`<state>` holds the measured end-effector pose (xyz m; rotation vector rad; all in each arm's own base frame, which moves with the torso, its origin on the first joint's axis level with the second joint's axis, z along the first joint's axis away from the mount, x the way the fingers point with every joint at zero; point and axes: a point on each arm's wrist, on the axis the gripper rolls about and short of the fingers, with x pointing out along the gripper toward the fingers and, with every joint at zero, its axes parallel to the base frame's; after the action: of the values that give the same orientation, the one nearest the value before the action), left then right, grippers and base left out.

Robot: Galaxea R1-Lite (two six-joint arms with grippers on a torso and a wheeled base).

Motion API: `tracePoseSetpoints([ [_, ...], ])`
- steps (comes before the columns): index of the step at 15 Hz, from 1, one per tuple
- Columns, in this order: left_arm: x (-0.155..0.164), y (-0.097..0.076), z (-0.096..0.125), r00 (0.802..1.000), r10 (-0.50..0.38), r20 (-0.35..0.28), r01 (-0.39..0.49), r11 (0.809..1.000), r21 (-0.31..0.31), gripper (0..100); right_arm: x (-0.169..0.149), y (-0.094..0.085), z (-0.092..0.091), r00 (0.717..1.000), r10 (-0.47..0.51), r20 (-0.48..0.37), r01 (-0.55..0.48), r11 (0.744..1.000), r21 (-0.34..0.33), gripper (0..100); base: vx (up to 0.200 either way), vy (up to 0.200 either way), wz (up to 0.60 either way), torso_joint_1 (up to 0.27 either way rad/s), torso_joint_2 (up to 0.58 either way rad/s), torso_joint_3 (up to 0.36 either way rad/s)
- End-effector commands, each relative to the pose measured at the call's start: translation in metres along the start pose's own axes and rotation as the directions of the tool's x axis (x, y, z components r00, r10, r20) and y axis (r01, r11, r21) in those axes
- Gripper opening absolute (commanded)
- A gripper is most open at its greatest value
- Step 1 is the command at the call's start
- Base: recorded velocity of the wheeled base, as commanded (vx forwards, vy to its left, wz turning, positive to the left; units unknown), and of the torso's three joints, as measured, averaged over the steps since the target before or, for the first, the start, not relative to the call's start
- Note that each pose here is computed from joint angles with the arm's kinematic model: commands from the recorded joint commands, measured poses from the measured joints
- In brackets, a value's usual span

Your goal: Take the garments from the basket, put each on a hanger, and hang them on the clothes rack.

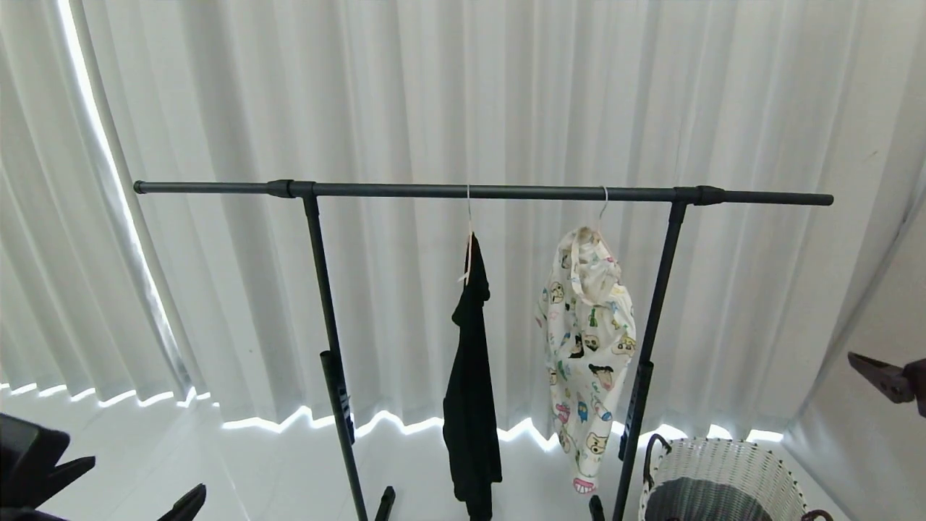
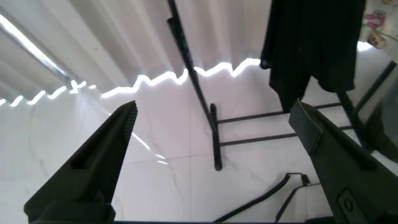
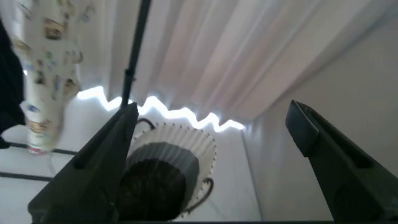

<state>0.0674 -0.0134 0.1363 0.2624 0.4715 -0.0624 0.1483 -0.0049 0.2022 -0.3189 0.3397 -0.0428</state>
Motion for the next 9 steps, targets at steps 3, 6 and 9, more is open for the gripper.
tracePoseSetpoints([
  [3, -0.022, 0.004, -0.054, 0.964, 0.264, 0.035, -0.261, 0.963, -0.073, 100, -0.036, -0.001, -0.046, 0.993, -0.113, -0.038, 0.115, 0.992, 0.054, 100, 0.000, 0.000, 0.00, 0.000, 0.00, 0.000],
  [6, -0.038, 0.003, -0.082, 0.901, 0.410, 0.140, -0.392, 0.910, -0.138, 100, -0.065, 0.014, -0.082, 0.992, -0.124, 0.007, 0.122, 0.987, 0.109, 100, 0.000, 0.000, 0.00, 0.000, 0.00, 0.000],
  [9, -0.044, 0.003, -0.086, 0.878, 0.438, 0.192, -0.411, 0.896, -0.167, 100, -0.086, 0.033, -0.129, 0.991, -0.116, 0.060, 0.115, 0.993, 0.022, 100, 0.000, 0.000, 0.00, 0.000, 0.00, 0.000],
])
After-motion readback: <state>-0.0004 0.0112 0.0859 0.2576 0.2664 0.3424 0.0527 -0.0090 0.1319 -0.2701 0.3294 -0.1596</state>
